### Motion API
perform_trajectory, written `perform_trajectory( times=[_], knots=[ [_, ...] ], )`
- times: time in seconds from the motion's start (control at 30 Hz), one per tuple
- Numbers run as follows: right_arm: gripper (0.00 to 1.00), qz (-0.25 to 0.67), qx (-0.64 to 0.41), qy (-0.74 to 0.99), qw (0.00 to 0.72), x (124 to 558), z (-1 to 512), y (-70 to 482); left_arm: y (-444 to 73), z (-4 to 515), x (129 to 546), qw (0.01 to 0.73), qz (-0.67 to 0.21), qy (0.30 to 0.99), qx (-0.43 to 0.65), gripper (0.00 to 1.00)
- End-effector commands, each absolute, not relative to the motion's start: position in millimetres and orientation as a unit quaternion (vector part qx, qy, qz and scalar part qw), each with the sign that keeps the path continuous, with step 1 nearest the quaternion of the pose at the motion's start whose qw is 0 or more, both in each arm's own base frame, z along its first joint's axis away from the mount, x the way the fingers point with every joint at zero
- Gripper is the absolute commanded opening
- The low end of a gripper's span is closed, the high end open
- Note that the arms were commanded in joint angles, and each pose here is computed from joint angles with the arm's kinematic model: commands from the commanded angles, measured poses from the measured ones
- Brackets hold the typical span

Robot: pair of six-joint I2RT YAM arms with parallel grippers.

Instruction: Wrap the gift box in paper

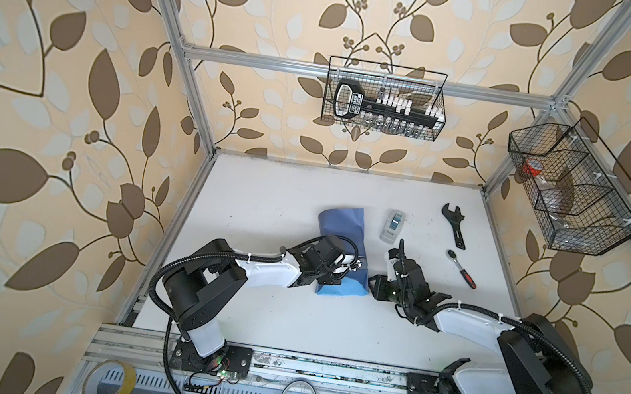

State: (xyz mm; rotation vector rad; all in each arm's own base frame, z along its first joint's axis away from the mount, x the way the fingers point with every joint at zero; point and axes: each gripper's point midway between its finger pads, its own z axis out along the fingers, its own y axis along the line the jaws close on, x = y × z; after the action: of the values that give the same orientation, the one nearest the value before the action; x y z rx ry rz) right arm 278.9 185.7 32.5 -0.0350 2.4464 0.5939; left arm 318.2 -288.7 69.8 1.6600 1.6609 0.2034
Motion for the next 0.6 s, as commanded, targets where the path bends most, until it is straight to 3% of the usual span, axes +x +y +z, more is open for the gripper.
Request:
perform_trajectory(
  times=[0.0, 0.57],
  knots=[
    [0.33, 0.245, -0.02, 0.918, 0.312, 281.8, 39.1, 196.2, -280.9, 52.9, 310.9, 0.348, 0.087, 0.646, 0.674, 0.9],
    [0.3, 0.261, -0.026, 0.908, 0.327, 276.9, 53.5, 201.5, -279.8, 54.7, 312.3, 0.35, 0.091, 0.647, 0.671, 0.9]
  ],
)
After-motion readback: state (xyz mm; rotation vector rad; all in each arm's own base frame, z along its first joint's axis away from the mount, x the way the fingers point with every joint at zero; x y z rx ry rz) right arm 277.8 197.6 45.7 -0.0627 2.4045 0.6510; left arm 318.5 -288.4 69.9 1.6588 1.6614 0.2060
